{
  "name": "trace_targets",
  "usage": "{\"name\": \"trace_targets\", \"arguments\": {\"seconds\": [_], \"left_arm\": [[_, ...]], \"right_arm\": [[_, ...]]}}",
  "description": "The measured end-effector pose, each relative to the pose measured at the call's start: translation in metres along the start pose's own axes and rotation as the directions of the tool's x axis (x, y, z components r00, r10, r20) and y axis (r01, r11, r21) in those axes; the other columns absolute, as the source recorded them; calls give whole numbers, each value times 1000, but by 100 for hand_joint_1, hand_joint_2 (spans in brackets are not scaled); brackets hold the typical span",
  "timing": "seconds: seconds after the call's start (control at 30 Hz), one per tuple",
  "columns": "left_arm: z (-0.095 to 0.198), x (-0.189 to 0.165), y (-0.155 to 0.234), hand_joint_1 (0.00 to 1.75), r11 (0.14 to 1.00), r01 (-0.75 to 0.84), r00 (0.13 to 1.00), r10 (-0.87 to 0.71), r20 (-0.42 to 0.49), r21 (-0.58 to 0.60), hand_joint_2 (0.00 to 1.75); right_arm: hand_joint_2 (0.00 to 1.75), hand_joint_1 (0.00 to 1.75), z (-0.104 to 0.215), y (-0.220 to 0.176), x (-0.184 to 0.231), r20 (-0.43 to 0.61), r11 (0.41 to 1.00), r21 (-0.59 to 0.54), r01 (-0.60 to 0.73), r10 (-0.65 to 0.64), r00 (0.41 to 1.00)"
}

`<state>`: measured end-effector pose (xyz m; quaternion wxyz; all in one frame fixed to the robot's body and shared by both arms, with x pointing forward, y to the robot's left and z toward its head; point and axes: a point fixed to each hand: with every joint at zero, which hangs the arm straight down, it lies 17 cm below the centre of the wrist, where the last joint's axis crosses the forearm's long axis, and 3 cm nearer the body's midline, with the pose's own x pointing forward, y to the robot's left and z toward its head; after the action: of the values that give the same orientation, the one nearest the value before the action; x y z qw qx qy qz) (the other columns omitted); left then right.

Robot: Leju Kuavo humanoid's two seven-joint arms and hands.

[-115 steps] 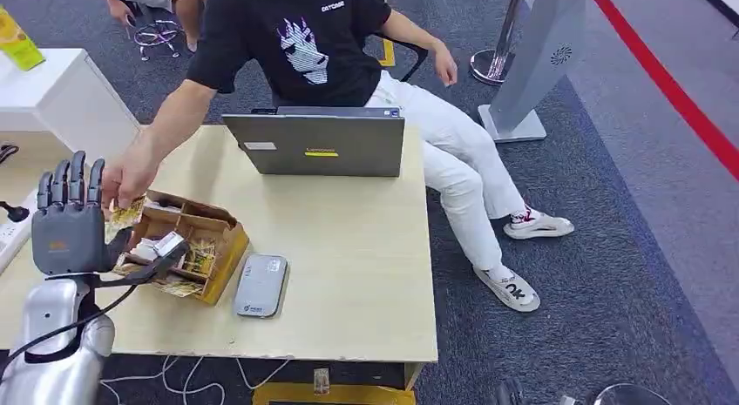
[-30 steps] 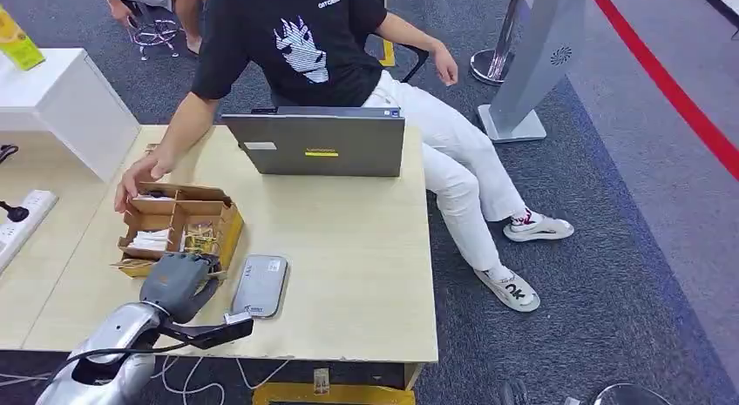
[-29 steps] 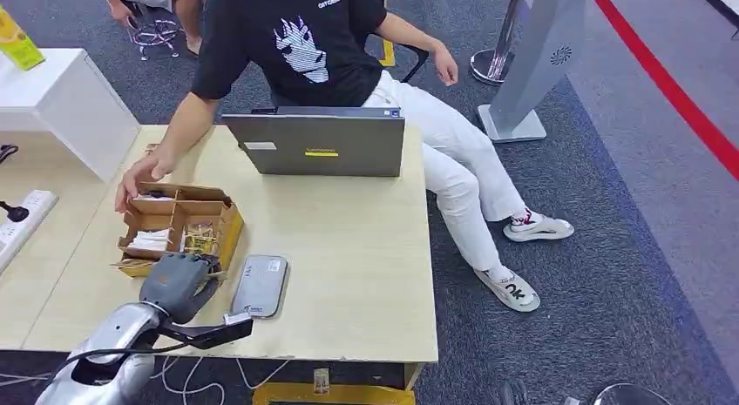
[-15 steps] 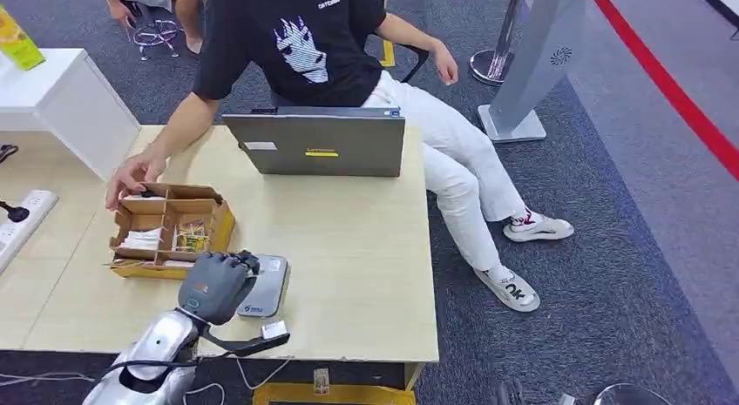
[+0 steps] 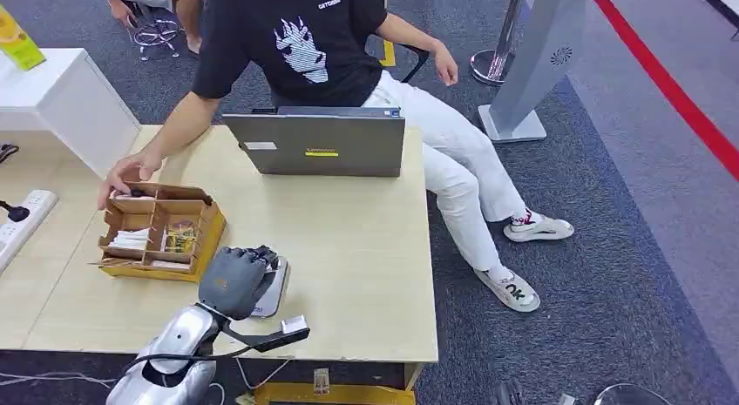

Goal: Pass the card to the sensor for recognition and then transmit it.

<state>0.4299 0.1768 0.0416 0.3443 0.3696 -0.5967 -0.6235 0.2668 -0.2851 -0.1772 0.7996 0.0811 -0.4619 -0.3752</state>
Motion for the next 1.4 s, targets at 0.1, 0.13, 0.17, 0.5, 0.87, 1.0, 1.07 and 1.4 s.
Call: {"name": "trace_targets", "arguments": {"seconds": [0.1,0.13,0.17,0.5,0.87,1.0,1.07,1.4], "left_arm": [[3,-5,-15,175,999,-12,1000,12,-9,-46,175],[5,-7,-20,175,998,-13,1000,12,-13,-60,175],[6,-9,-24,175,997,-15,1000,14,-15,-72,175],[7,-23,-40,175,991,-21,999,16,-37,-132,175],[2,-27,-27,175,998,4,998,-7,-58,-59,175],[-9,-23,1,175,999,33,997,-31,-71,31,175],[-17,-23,22,175,996,38,996,-32,-77,79,175],[-30,-55,170,175,910,49,987,19,-160,411,175]], "right_arm": [[175,0,0,0,0,-1,1000,-1,1,-1,1000],[175,0,0,0,0,0,1000,-1,0,0,1000],[175,0,0,0,1,1,1000,-2,2,-2,1000],[175,0,-1,-1,2,3,1000,-6,6,-6,1000],[175,0,-1,-2,2,4,1000,-8,7,-7,1000],[175,0,0,-3,2,4,1000,-9,5,-5,1000],[175,0,0,-2,1,3,1000,-8,2,-2,1000],[175,0,0,-3,0,0,1000,-11,0,0,1000]]}}
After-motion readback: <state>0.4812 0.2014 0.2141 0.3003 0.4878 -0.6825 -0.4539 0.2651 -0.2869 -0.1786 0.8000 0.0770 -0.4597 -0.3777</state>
